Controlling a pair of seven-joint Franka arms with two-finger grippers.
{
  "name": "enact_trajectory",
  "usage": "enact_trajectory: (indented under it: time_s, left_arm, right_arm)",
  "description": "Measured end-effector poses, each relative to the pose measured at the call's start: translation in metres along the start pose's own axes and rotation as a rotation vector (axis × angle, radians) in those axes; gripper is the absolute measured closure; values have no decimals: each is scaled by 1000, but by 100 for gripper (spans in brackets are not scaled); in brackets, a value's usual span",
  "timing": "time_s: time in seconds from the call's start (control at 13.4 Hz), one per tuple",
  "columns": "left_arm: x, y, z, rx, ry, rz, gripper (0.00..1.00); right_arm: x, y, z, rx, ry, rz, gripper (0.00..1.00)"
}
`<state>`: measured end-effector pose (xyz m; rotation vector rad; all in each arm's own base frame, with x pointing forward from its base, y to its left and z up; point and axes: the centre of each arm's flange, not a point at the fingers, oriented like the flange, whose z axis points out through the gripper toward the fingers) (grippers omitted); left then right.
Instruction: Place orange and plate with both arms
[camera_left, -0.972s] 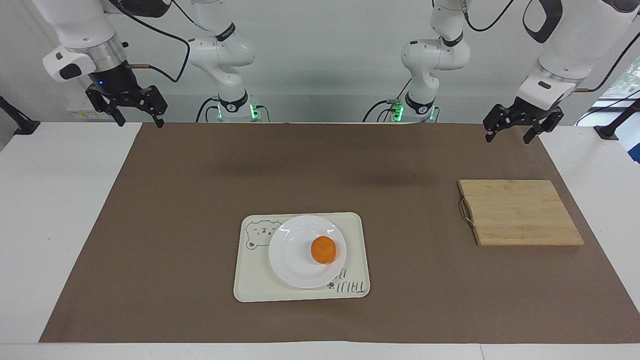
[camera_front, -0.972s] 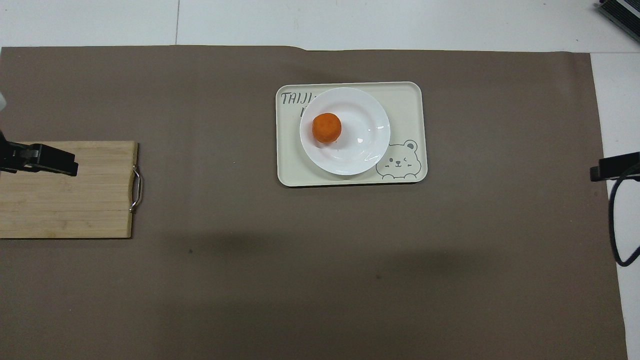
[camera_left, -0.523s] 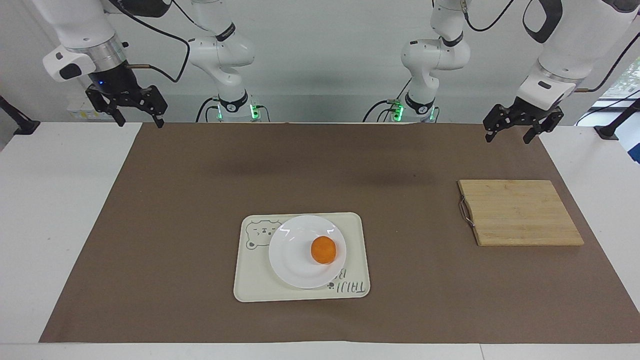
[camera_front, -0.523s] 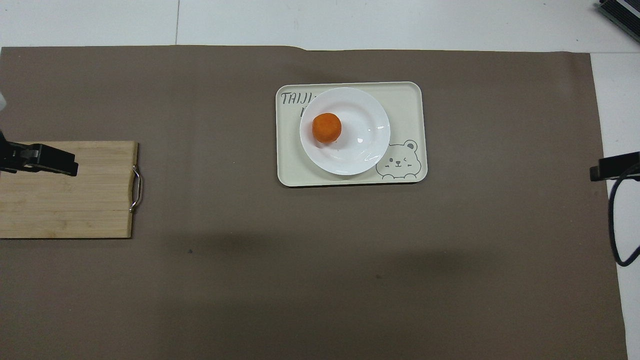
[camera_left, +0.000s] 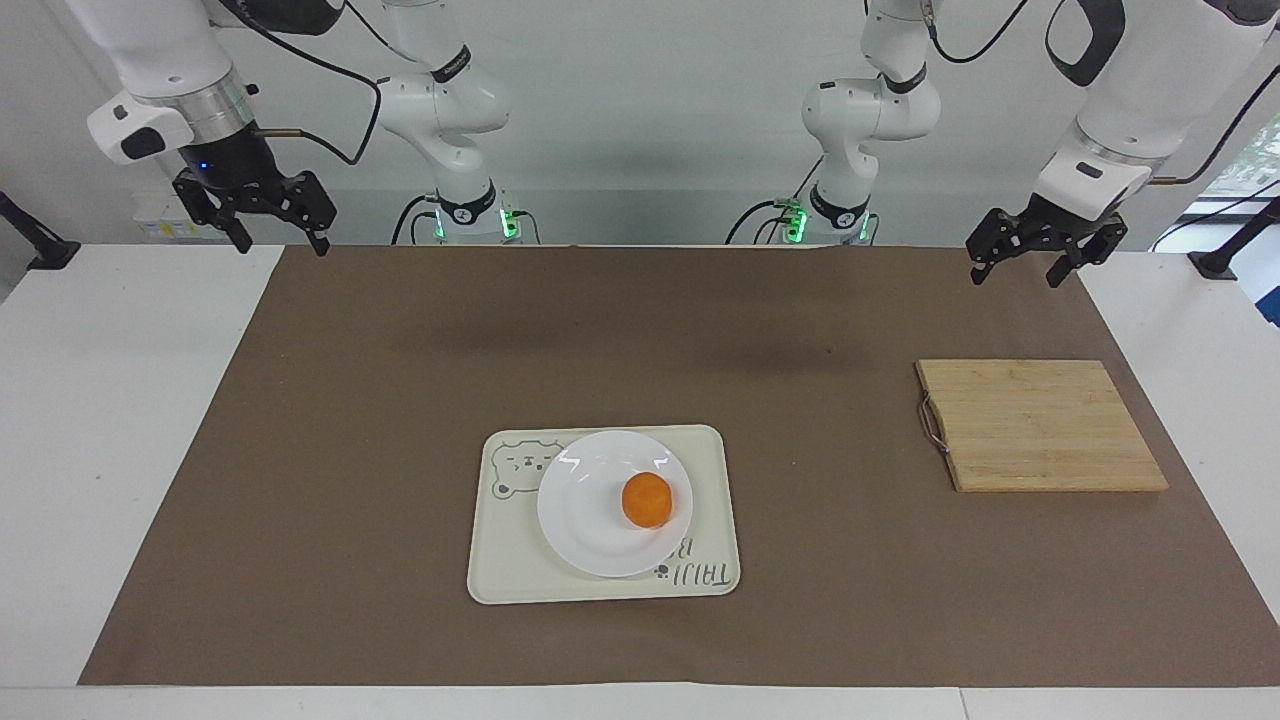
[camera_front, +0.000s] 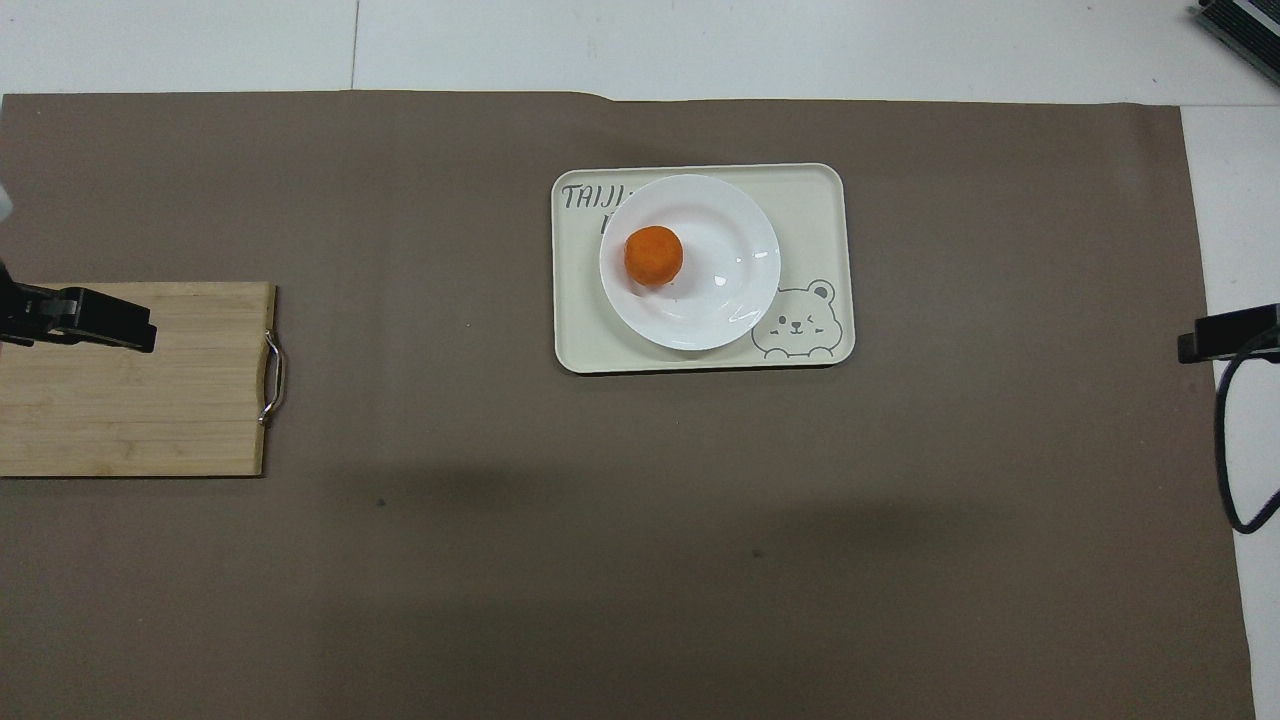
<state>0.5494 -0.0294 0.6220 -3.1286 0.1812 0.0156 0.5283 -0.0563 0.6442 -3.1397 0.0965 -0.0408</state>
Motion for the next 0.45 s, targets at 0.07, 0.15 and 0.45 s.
enact_trajectory:
  time_s: [0.07, 0.15, 0.45]
  left_arm:
    - [0, 0, 0, 0, 0, 0, 0]
    - [0, 0, 0, 0, 0, 0, 0]
    - [0, 0, 0, 0, 0, 0, 0]
  right_arm:
    - [0, -3, -1, 0, -1, -6, 0]
    - [0, -8, -2, -1, 2, -14, 0]
    - [0, -17, -7, -2, 6, -30, 0]
